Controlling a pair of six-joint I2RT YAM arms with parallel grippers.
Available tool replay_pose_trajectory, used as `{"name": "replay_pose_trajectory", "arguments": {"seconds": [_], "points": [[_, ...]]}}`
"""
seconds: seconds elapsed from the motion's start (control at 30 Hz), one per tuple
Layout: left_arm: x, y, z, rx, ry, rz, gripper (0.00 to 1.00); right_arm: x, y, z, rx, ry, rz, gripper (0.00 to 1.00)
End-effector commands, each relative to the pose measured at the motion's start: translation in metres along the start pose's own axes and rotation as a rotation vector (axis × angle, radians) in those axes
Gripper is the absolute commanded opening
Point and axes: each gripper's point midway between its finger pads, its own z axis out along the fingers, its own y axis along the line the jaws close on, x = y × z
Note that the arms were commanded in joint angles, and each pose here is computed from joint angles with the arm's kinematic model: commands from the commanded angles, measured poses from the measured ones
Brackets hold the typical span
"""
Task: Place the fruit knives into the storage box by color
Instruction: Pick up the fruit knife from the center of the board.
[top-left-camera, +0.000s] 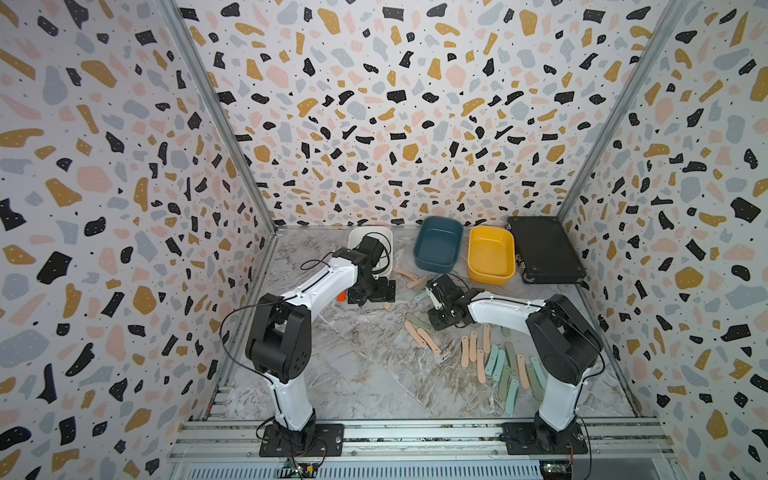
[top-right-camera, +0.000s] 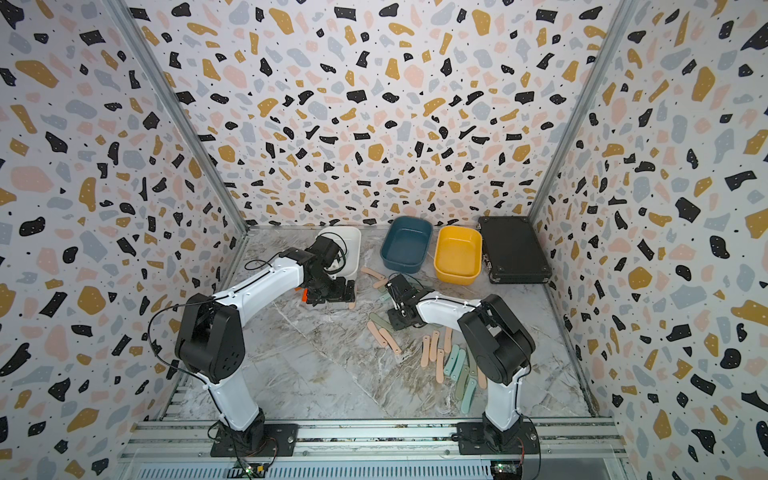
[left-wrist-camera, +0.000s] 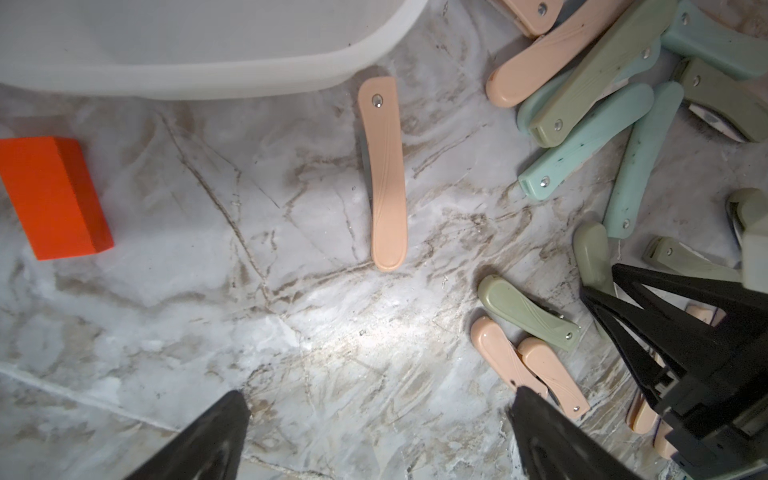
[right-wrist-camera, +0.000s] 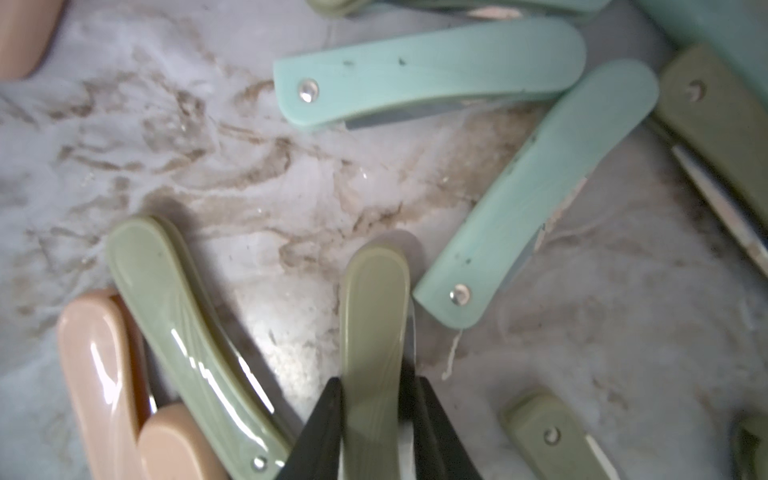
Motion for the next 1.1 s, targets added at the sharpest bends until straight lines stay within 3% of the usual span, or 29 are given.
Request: {"name": "replay_pose_trajectory", "arguments": {"seconds": [0.0, 0.7, 1.07], "points": [[0.002, -0.001, -0.009, 0.011, -0.024, 0.013, 0.99, 0.026, -0.006, -0.010, 0.042, 0.084, 0.026, 0.21], [0.018, -0.003, -0.015, 0.050, -0.023, -0.004, 0.99, -0.011, -0.004, -0.066, 0.040, -0.068, 0.071, 0.19], [0.017, -0.007, -0.025, 0.066, -0.032, 0.006, 0.99, -0.084, -0.012, -0.080, 0.095, -0.173, 0.021, 0.18]]}}
